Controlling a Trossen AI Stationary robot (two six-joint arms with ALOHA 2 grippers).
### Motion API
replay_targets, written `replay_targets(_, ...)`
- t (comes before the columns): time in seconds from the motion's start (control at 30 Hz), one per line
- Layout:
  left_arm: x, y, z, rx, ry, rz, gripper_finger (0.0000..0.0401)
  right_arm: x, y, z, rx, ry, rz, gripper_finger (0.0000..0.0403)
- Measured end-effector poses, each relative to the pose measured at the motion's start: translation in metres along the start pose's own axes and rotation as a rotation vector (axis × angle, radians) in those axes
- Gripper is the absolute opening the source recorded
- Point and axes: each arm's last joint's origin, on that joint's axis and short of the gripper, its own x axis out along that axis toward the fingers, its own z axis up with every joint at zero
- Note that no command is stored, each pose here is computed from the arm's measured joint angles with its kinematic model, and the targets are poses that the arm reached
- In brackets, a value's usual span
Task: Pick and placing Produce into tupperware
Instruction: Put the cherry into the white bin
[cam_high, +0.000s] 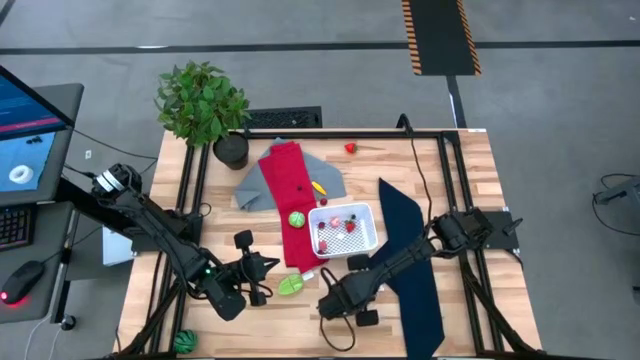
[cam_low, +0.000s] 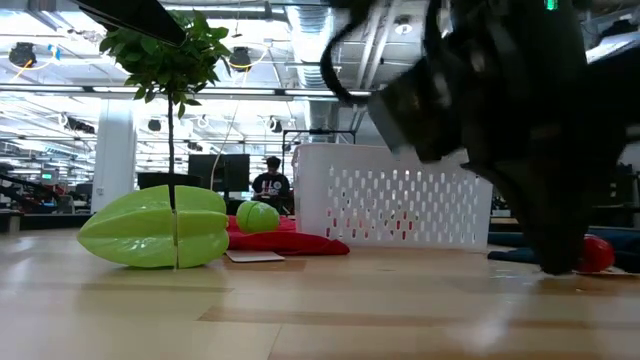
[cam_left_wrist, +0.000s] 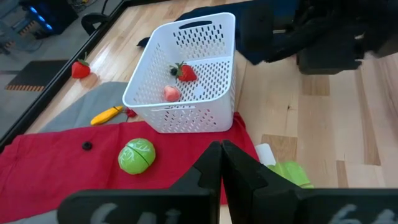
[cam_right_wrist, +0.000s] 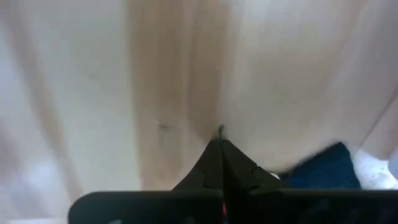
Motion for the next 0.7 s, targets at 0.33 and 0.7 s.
replay_targets(0.33,0.000,0.000,0.000,0.002,0.000,0.000,0.0000,-0.063,0.021,-0.010,0.033,-0.112,-0.135,0.0010)
replay_targets(0.7,0.000,0.000,0.000,0.010,-0.001,0.000,0.0000,-0.098,-0.037,0.001,0.119,-0.271,-0.478,0.0010)
